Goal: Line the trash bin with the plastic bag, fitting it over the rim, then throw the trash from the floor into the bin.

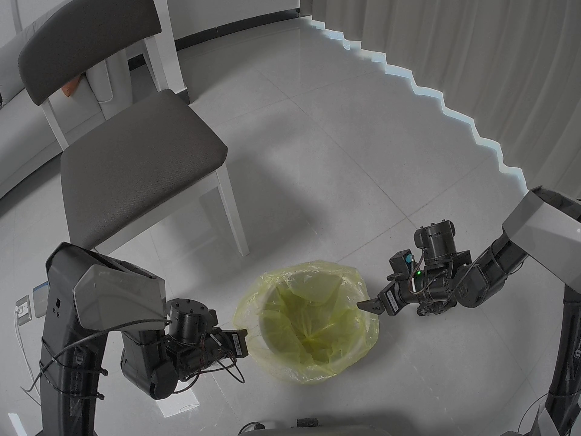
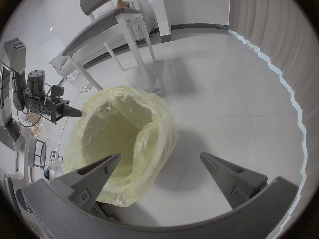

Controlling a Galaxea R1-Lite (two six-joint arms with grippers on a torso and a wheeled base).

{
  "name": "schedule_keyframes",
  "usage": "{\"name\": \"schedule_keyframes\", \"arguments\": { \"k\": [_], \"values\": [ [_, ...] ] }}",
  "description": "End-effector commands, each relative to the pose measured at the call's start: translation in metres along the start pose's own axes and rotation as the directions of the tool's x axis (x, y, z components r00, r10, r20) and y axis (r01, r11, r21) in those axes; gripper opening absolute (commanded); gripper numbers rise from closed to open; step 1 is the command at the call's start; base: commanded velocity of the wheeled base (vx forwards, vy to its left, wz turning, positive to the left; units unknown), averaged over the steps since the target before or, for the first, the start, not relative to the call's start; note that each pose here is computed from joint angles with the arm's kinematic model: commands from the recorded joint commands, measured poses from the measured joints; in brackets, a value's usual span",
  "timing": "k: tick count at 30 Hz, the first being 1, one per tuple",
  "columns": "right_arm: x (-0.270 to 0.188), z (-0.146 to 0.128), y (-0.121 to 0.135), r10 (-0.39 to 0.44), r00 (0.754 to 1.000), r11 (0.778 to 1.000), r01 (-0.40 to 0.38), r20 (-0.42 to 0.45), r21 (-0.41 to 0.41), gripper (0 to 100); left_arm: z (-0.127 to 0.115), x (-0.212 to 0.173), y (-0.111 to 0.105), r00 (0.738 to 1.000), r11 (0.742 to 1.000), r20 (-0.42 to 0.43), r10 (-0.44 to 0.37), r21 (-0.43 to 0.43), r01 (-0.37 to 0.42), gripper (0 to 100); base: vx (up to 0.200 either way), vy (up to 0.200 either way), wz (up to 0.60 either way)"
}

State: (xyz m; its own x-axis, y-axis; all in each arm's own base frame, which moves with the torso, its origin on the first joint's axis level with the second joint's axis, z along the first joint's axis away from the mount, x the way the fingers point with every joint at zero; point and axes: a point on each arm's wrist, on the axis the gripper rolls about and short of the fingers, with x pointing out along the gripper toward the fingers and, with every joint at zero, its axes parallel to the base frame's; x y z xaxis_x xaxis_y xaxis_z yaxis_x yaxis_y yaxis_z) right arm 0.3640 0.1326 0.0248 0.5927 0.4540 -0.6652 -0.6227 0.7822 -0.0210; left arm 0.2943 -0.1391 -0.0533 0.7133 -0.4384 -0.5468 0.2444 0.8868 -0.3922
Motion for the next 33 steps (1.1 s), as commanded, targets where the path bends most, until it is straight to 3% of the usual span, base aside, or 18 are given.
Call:
{"name": "schedule_keyframes", "arguments": {
  "k": [1, 10, 11, 22, 33],
  "values": [
    [0.008, -0.005, 0.006, 0.016, 1.0, 1.0, -0.016, -0.02, -0.006, 100, -0.002, 0.003, 0.0, 1.0, 1.0, -0.005, -0.001, 0.0, 0.001, 0, 0.0, 0.0, 0.0],
    [0.016, -0.006, 0.002, 0.012, 1.0, 1.0, -0.012, -0.02, 0.002, 100, -0.003, 0.0, -0.001, 1.0, 1.0, 0.009, -0.007, 0.001, 0.007, 0, 0.0, 0.0, 0.0],
    [0.016, -0.006, 0.001, 0.012, 1.0, 1.0, -0.012, -0.023, 0.004, 100, -0.002, 0.0, -0.001, 1.0, 1.0, 0.013, -0.008, 0.002, 0.008, 100, 0.0, 0.0, 0.0],
    [0.023, -0.007, -0.005, 0.002, 1.0, 1.0, -0.002, -0.02, 0.03, 100, -0.001, -0.018, 0.01, 0.999, 1.0, 0.036, 0.015, -0.015, -0.015, 100, 0.0, 0.0, 0.0],
    [0.025, -0.008, -0.019, -0.021, 1.0, 0.997, 0.022, -0.014, 0.073, 100, 0.002, 0.004, 0.006, 0.998, 1.0, 0.054, -0.012, 0.003, 0.012, 100, 0.0, 0.0, 0.0]
  ]
}}
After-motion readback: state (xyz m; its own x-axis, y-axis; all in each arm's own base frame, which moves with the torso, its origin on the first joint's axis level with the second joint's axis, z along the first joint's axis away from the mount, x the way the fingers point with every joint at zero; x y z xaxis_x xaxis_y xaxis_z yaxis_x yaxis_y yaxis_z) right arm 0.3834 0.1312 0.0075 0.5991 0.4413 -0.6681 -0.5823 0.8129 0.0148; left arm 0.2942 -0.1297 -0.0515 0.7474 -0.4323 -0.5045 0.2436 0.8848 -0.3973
